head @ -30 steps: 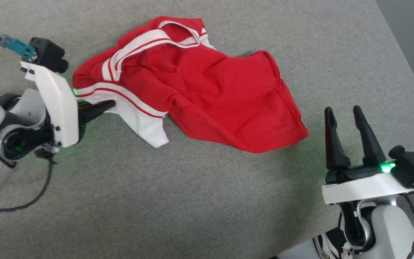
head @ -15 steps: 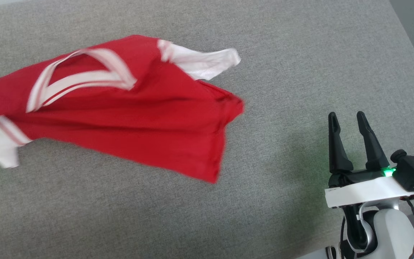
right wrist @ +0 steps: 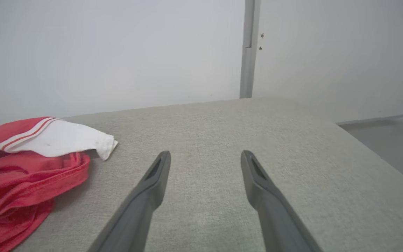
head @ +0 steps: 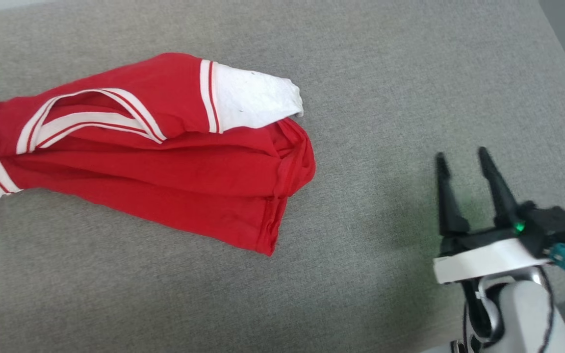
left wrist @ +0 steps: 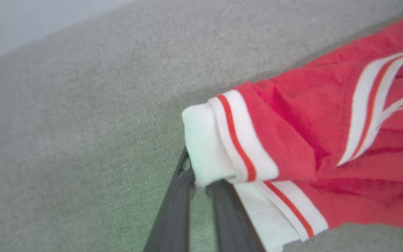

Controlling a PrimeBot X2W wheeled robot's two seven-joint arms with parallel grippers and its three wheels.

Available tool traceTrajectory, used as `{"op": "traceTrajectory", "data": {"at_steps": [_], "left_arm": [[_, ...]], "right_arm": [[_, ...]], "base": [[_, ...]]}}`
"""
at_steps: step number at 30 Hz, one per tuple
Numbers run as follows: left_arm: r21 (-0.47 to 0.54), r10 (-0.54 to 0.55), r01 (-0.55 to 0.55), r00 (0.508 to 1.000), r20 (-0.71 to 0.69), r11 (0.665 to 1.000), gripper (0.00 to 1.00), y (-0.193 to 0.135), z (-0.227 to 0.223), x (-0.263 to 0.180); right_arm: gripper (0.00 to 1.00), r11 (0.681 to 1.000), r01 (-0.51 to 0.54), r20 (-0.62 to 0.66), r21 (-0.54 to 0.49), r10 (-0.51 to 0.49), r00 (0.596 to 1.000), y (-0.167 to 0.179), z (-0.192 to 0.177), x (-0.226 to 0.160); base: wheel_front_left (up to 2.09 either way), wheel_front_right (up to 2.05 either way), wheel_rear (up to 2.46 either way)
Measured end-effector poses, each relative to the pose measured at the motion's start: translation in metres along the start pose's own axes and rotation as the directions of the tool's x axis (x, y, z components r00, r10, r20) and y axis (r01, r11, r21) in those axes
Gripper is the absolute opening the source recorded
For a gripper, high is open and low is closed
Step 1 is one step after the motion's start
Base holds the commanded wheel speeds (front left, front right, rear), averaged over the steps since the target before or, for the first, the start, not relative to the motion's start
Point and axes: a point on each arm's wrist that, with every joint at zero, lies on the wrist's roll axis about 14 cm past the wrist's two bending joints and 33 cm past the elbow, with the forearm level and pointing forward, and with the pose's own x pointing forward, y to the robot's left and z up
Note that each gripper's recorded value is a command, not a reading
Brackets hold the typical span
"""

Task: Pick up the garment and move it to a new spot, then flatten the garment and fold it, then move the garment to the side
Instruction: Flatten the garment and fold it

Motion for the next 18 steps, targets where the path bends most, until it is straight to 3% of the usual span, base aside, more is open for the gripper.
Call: {"op": "traceTrajectory", "data": {"at_steps": [4,8,13,15,18], "left_arm": [[0.0,0.01,-0.01,0.989,0.147,1.0,1.0,-0.002,0.007,-0.01],[-0.02,0.015,-0.011,0.963,0.268,1.0,1.0,-0.006,-0.005,-0.024],[-0.081,0.051,-0.02,0.915,0.401,0.996,1.0,-0.014,-0.019,-0.042],[-0.093,0.042,-0.004,0.909,0.414,0.996,1.0,-0.027,-0.028,-0.047],[-0.153,0.083,-0.003,0.852,0.517,0.988,1.0,-0.031,-0.01,-0.067]], "right_arm": [[1.0,0.989,-0.111,-0.012,-0.099,0.11,0.994,0.031,-0.002,0.01],[1.0,0.948,-0.24,-0.094,-0.211,0.225,0.97,0.066,-0.018,0.019],[1.0,0.868,-0.371,-0.209,-0.33,0.316,0.926,0.085,-0.021,0.04],[1.0,0.821,-0.429,-0.258,-0.377,0.351,0.9,0.093,-0.021,0.047],[1.0,0.755,-0.498,-0.318,-0.427,0.391,0.864,0.102,-0.017,0.061]], "base": [[0.0,0.0,0.0],[0.0,0.0,0.0],[0.0,0.0,0.0],[0.0,0.0,0.0],[0.0,0.0,0.0]]}}
